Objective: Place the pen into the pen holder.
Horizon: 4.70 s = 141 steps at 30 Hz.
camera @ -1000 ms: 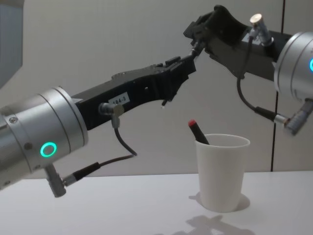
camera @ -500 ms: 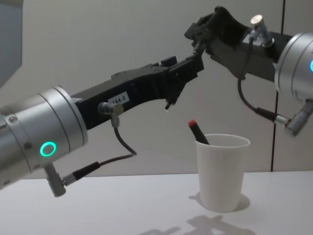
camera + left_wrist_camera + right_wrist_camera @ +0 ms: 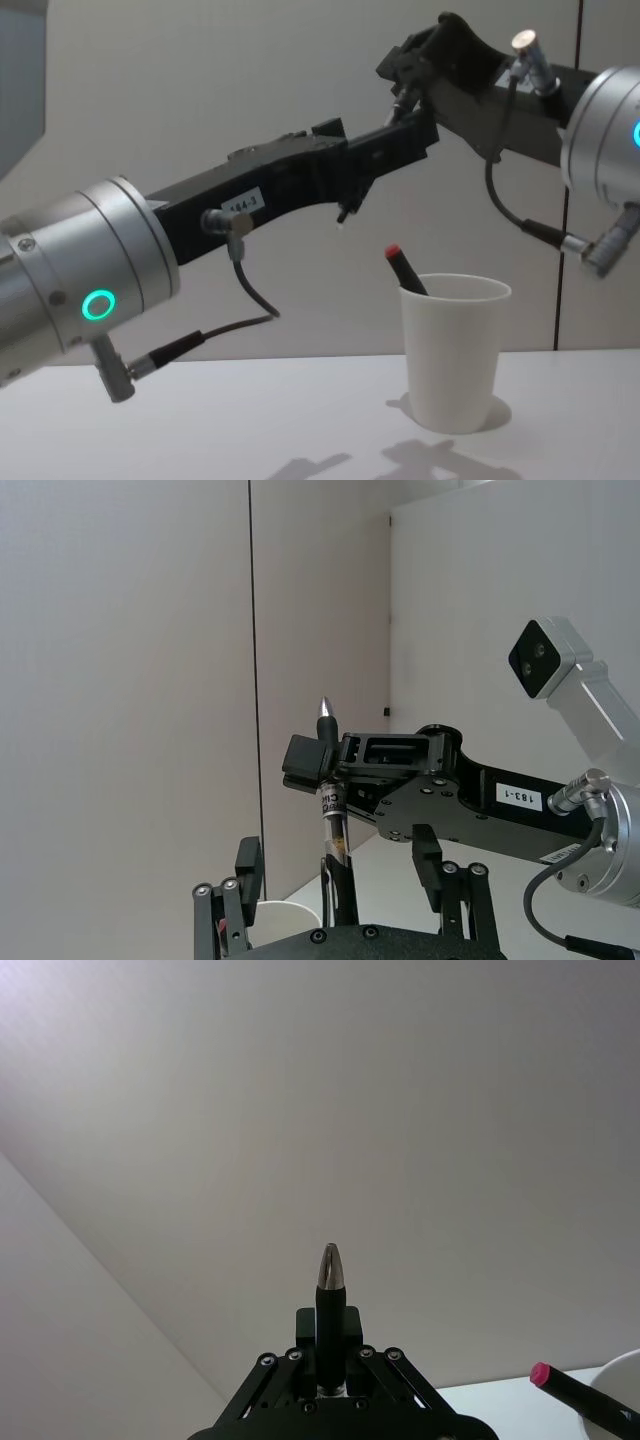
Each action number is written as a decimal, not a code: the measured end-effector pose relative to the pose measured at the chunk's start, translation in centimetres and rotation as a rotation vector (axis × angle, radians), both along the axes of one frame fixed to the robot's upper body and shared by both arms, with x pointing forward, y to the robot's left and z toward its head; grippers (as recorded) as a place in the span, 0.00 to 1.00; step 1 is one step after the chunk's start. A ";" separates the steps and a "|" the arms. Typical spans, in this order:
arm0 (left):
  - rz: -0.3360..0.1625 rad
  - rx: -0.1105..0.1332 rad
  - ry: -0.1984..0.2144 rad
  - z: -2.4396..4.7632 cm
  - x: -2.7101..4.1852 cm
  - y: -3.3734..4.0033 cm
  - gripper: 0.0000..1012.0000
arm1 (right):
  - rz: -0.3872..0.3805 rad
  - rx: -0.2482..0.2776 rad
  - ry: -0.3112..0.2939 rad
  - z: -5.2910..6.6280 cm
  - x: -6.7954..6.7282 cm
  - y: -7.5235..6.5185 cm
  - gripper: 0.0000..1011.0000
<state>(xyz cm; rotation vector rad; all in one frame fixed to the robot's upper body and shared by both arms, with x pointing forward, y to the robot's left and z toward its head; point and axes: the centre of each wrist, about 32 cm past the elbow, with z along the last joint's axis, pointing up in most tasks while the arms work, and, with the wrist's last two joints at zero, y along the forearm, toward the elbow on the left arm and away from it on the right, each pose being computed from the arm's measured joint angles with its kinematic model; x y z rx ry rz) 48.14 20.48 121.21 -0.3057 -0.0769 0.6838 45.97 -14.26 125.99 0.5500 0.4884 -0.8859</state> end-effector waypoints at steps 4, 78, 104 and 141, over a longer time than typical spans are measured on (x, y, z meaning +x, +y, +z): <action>0.000 0.000 0.000 0.00 0.00 0.00 0.99 | 0.000 0.000 0.000 0.0 0.0 0.0 0.13; 0.000 0.000 0.000 0.00 0.00 0.00 0.99 | -0.305 -0.382 -0.181 -2.1 7.4 -1.7 0.13; 0.000 0.000 0.000 0.00 0.00 0.00 0.99 | -0.380 -0.643 -0.267 -5.2 8.4 0.0 0.13; 0.000 0.000 0.000 0.00 0.00 0.00 0.99 | -0.384 -0.689 -0.264 -6.3 8.1 0.4 0.99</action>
